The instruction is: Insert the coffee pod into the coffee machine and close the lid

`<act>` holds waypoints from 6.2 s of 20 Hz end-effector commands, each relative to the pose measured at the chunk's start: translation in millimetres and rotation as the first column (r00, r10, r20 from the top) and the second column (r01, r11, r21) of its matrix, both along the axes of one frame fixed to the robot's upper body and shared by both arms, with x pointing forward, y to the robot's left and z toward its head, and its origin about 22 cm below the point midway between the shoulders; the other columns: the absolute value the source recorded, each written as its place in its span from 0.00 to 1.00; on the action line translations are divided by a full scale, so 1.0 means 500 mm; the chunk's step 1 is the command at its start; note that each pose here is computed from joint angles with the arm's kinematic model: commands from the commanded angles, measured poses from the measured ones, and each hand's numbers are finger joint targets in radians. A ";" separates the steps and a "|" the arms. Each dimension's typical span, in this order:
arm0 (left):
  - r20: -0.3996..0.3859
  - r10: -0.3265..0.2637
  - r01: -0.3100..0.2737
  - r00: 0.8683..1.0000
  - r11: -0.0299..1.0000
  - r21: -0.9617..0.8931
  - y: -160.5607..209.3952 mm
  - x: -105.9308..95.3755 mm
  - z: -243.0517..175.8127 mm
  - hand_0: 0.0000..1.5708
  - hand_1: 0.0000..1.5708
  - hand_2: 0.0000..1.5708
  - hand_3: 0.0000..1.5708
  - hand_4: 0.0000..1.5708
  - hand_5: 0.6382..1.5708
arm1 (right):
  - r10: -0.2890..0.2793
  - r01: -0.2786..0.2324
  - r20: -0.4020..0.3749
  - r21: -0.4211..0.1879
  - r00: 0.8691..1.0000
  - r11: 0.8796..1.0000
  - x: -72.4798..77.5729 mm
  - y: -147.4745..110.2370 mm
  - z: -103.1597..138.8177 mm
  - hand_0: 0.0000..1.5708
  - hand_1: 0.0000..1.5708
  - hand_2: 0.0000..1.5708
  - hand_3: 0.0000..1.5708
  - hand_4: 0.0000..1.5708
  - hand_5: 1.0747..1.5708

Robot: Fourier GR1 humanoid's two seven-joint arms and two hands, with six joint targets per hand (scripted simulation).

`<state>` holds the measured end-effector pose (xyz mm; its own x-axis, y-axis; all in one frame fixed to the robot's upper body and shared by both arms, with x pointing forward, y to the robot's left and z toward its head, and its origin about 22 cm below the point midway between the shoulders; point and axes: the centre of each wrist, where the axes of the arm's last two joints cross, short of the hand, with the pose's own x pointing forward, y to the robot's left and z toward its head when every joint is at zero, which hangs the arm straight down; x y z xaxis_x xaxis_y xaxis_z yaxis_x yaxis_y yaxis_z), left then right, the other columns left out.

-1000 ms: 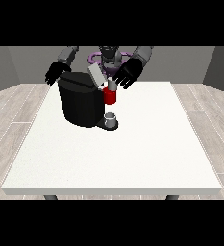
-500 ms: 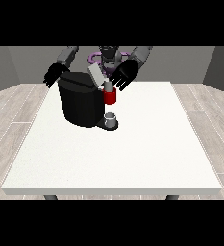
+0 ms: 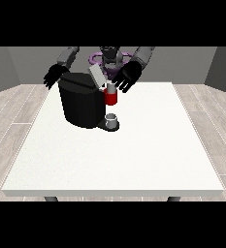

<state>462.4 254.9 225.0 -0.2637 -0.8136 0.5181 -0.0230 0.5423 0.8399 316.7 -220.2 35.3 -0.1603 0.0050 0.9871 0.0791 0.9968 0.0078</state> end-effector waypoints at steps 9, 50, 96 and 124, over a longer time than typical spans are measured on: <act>-0.027 -0.012 0.012 1.000 1.000 0.008 -0.020 0.004 -0.007 0.76 0.76 0.79 0.73 0.30 1.00 | -0.014 0.014 0.020 -0.004 1.000 1.000 0.007 0.000 0.000 0.00 0.00 0.00 0.00 0.28 1.00; -0.121 -0.057 0.073 0.991 0.988 0.136 -0.007 -0.007 -0.051 0.00 0.00 0.00 0.00 0.00 1.00 | -0.091 0.094 -0.094 0.030 0.991 0.995 -0.018 -0.043 -0.067 0.00 0.00 0.00 0.00 0.23 1.00; -0.279 -0.249 -0.105 0.928 0.542 -0.833 -0.061 -0.263 -0.468 0.00 0.00 0.00 0.00 0.00 1.00 | 0.140 -0.152 -0.104 -0.116 0.985 0.982 0.018 -0.092 0.037 0.00 0.00 0.00 0.00 0.00 1.00; -0.154 -0.127 -0.048 0.980 0.599 -0.799 0.025 -0.325 -0.425 0.00 0.00 0.00 0.00 0.00 1.00 | 0.245 -0.248 -0.037 -0.187 0.969 0.951 0.139 0.010 0.090 0.00 0.00 0.00 0.00 0.03 1.00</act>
